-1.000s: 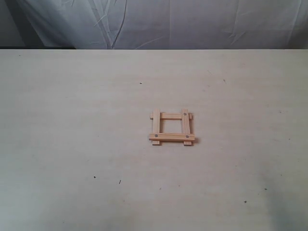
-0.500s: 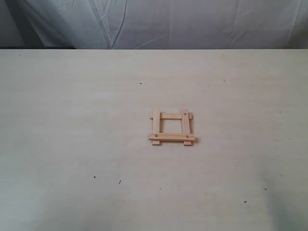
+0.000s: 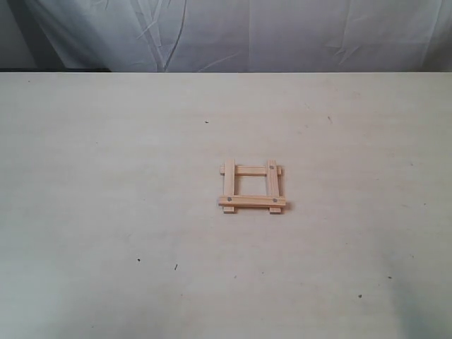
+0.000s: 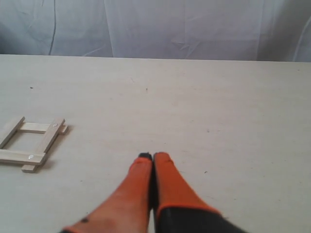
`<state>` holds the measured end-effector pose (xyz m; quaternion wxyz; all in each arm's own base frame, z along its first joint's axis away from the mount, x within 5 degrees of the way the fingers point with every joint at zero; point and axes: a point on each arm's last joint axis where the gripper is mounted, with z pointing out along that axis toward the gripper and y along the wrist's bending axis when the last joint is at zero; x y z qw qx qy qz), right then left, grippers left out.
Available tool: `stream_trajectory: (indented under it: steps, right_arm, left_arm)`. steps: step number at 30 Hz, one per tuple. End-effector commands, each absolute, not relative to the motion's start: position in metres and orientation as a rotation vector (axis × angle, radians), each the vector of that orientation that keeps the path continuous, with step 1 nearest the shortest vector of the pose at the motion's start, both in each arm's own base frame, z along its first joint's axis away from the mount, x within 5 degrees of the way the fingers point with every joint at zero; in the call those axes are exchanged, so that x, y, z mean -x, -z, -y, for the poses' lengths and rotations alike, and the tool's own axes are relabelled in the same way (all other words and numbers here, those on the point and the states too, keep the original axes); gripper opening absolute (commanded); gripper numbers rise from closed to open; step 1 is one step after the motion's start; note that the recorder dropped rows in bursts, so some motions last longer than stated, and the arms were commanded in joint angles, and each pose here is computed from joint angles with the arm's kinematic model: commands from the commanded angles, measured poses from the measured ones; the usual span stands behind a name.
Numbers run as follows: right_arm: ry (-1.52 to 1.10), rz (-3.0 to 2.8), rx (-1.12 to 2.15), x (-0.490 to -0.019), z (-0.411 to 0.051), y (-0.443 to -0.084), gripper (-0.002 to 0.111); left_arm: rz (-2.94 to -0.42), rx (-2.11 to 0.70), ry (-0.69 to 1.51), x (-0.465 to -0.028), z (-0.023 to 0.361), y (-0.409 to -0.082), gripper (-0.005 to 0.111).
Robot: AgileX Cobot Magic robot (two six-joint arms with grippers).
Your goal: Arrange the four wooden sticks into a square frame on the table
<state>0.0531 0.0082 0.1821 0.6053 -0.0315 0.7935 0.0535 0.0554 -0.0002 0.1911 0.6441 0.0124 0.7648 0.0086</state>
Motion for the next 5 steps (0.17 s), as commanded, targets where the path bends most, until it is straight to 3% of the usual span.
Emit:
stream_trajectory:
  steps: [1,5]
  right_arm:
    - [-0.126,-1.817,0.062,-0.0532,-0.0080,-0.1832,0.001]
    - [-0.126,-1.817,0.062,-0.0532,-0.0080,-0.1832,0.001]
  left_arm:
    - [-1.730,-0.022,-0.019,-0.0553,0.0000,-0.1908,0.000]
    - [-1.730,-0.022,-0.019,-0.0553,0.0000,-0.1908,0.000]
